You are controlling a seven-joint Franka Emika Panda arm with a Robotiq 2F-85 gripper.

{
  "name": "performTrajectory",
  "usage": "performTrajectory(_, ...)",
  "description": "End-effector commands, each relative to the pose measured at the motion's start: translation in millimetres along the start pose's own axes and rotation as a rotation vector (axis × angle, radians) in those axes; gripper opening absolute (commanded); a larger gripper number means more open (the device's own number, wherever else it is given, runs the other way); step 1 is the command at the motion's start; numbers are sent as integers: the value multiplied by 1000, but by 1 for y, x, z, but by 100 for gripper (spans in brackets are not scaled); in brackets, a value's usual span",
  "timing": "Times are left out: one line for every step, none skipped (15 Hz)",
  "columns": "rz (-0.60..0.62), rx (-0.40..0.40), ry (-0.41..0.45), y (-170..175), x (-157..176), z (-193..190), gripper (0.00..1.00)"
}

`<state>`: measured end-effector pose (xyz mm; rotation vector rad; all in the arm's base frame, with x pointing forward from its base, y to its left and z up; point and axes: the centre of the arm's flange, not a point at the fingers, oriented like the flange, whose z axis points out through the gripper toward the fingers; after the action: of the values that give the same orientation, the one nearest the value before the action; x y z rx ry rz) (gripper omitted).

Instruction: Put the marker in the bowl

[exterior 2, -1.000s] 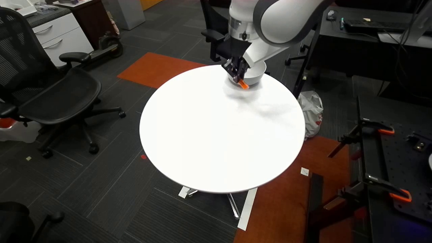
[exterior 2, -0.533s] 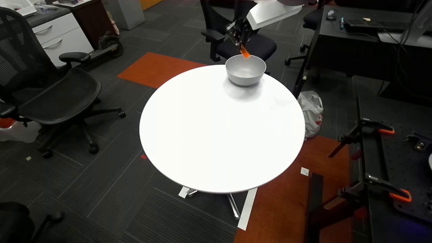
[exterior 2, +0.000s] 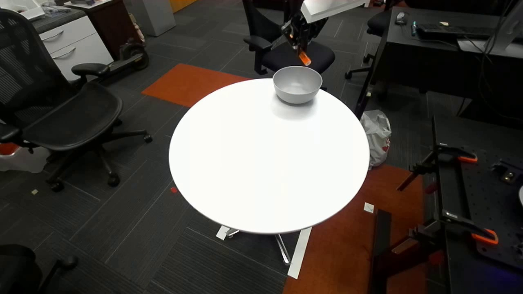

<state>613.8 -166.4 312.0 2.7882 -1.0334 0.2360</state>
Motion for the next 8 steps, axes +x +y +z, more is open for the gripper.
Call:
performTrajectory(-21, 17, -87, -4, 22, 14, 5)
performTrajectory(-24, 26, -106, -3, 25, 20, 5)
performTrajectory(-23, 32, -122, -2, 28, 25, 5)
performTrajectory(-18, 37, -132, -1, 31, 31, 5)
performTrajectory(-15, 40, -141, 1, 34, 38, 5)
performTrajectory(-6, 40, -149, 2, 38, 45, 5)
performTrajectory(5, 39, -158, 4, 42, 52, 5)
performTrajectory(17, 36, -167, 5, 46, 59, 5)
